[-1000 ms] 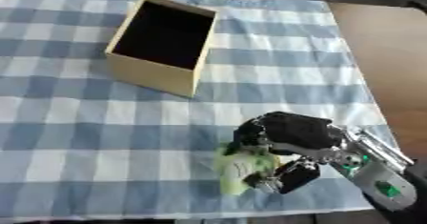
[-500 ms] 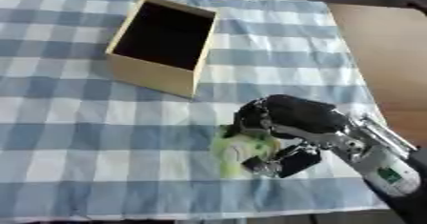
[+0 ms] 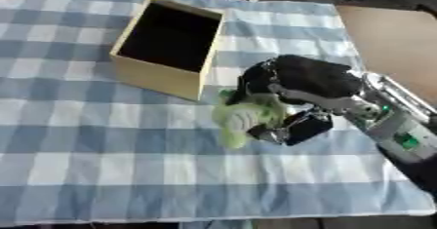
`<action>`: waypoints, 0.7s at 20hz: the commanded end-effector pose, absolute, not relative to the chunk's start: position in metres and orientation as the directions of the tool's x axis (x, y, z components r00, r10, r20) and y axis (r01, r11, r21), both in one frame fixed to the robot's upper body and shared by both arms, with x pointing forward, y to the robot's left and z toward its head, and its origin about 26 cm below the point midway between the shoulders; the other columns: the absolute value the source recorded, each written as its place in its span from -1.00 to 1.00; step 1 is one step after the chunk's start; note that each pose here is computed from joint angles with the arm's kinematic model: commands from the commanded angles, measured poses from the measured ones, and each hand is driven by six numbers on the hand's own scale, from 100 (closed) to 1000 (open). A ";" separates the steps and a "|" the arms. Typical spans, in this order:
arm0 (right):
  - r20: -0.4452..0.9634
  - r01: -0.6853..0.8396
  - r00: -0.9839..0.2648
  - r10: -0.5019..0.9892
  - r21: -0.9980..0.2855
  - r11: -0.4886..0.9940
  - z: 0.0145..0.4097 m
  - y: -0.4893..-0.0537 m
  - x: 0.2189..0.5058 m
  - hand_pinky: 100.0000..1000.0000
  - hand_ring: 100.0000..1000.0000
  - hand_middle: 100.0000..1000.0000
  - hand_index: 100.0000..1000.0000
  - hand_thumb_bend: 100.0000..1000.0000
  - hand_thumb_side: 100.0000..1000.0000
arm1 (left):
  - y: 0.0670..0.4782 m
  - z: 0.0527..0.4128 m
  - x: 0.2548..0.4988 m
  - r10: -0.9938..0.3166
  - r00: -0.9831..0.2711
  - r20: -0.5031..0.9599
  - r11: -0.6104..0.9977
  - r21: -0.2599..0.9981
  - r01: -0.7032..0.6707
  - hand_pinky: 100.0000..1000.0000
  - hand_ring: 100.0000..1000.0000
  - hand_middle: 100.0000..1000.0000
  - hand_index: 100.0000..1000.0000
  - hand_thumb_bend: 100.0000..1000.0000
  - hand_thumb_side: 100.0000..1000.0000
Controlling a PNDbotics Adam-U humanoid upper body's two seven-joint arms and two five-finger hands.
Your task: Pick up objects on the table and place them in the box.
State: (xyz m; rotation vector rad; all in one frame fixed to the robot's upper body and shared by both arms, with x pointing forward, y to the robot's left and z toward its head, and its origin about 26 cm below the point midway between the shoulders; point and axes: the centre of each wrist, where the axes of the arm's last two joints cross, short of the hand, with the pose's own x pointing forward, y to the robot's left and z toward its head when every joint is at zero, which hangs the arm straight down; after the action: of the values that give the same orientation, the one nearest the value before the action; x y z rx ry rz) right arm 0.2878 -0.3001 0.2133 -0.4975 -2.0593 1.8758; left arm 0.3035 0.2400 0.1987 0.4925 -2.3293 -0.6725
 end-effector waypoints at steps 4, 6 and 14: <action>-0.127 0.156 -0.866 0.484 -0.988 0.021 0.270 -0.304 0.290 -0.85 -0.49 -0.47 -0.18 -1.00 -1.00 | 0.237 0.208 0.303 -0.499 -0.738 0.454 0.789 0.590 -0.171 -0.44 0.02 0.20 0.24 -1.00 0.61; -0.128 0.161 -0.857 0.500 -0.987 0.023 0.280 -0.302 0.291 -0.85 -0.48 -0.47 -0.17 -1.00 -1.00 | 0.237 0.209 0.303 -0.496 -0.741 0.453 0.789 0.591 -0.167 -0.44 0.02 0.20 0.24 -1.00 0.62; -0.118 0.195 -0.828 0.548 -0.977 0.084 0.320 -0.295 0.309 -0.85 -0.49 -0.47 -0.17 -1.00 -1.00 | 0.234 0.212 0.303 -0.485 -0.751 0.448 0.789 0.594 -0.155 -0.45 0.02 0.20 0.24 -1.00 0.62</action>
State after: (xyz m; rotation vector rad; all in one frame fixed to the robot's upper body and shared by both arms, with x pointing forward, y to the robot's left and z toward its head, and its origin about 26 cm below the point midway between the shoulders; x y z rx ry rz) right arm 0.3075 -0.2896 0.3119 -0.7136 -2.0971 1.8249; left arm 0.3048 0.2363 0.2033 0.4743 -2.3420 -0.7037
